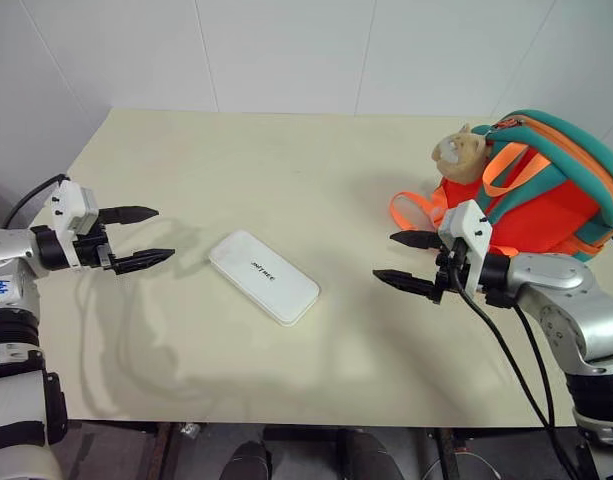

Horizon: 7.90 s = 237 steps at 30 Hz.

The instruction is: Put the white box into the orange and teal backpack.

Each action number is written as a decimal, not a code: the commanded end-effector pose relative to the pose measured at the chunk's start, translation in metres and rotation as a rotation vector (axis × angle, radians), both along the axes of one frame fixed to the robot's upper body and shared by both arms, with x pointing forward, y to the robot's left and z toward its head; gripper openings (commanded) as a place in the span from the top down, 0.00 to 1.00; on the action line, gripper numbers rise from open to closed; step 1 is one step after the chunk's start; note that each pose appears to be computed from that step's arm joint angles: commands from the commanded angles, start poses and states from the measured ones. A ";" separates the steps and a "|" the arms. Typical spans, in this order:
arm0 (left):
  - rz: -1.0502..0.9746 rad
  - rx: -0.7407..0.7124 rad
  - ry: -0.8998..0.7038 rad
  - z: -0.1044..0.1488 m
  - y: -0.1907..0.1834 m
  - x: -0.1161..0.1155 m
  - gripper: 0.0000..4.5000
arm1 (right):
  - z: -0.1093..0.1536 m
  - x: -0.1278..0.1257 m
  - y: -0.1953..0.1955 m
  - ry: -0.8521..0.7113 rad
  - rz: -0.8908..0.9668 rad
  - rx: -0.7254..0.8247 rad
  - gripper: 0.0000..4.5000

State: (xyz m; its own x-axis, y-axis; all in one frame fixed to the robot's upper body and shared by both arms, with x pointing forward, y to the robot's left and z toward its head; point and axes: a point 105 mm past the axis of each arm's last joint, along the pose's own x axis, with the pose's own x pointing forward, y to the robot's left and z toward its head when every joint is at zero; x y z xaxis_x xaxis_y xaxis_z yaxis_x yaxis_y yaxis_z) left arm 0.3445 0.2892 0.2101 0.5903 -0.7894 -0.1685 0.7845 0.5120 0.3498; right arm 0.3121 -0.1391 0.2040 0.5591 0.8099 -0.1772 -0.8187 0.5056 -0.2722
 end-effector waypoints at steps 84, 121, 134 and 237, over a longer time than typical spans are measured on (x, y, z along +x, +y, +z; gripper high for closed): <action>-0.217 0.334 0.235 -0.075 -0.084 0.030 1.00 | -0.063 0.004 0.066 0.087 -0.131 -0.234 0.97; -0.175 0.307 0.355 -0.079 -0.057 -0.023 1.00 | -0.065 0.002 0.038 0.075 -0.123 -0.311 0.97; -0.257 0.255 0.297 -0.080 -0.090 -0.012 1.00 | -0.064 -0.002 0.043 0.078 -0.080 -0.318 0.97; 0.143 -0.470 0.958 -0.078 -0.077 -0.050 0.01 | -0.062 0.025 0.036 -0.214 -0.099 -0.405 0.00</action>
State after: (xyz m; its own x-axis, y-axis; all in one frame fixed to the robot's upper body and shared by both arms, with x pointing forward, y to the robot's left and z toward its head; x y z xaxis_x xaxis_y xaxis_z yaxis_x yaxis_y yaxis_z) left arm 0.2931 0.2205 0.1257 0.4908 -0.7964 -0.3534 0.5238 0.5938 -0.6108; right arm 0.3379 -0.1061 0.1320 0.6858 0.6247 -0.3735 -0.6935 0.4052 -0.5957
